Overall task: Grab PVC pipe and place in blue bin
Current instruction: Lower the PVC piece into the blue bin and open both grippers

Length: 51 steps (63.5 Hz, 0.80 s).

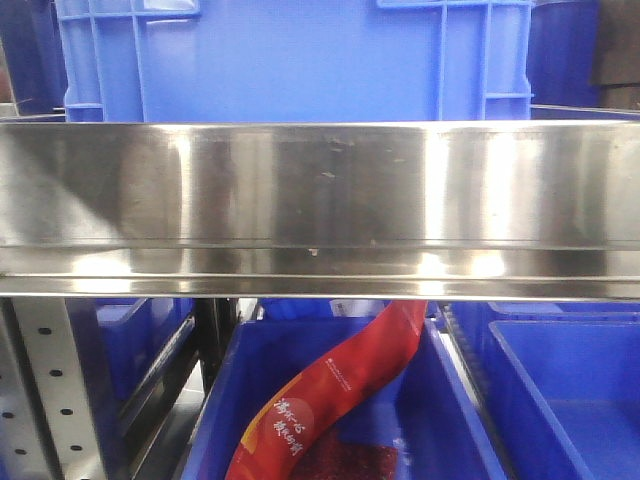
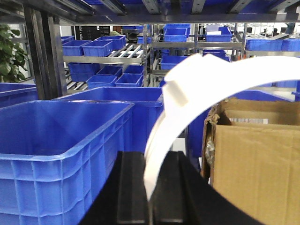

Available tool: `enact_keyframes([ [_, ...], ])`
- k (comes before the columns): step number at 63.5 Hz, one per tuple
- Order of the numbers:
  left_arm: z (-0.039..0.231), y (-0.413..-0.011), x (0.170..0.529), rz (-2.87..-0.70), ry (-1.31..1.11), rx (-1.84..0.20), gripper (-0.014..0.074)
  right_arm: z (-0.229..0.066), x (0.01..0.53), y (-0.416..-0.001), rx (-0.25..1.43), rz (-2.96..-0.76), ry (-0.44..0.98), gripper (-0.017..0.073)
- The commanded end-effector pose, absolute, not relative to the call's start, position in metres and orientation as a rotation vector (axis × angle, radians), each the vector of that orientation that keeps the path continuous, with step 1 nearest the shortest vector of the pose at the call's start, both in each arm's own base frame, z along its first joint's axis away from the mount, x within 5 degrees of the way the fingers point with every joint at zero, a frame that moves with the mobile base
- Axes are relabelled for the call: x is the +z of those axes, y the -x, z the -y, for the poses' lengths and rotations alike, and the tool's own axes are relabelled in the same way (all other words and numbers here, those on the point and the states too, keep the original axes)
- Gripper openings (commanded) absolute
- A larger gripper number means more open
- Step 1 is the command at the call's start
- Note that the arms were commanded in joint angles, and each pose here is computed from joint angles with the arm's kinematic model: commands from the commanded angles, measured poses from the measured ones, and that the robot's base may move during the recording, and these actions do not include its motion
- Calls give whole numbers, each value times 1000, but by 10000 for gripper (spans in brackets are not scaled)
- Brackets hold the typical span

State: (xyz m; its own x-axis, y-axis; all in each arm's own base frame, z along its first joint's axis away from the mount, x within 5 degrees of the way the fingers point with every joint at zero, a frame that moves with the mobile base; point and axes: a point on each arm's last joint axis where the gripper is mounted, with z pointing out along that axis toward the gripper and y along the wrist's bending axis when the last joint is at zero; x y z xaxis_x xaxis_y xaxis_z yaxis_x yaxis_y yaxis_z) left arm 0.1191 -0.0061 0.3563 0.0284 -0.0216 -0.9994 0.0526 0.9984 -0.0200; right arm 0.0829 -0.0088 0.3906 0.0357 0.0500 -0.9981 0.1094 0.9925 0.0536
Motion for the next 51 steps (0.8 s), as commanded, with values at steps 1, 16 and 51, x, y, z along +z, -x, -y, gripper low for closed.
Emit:
enact_keyframes([
  [1,7,-118,362,-1514,-21,-71,-111,9,388,-95,-23,-1594,-127,-162],
  [16,18,-120,405,-1461,-188,-36,-111,-2,405,-130,42,-1701,21,-162],
  [51,119,-277,456,-1547,-401,-235,-111,-82,437,-284,255,-1800,284,-162],
])
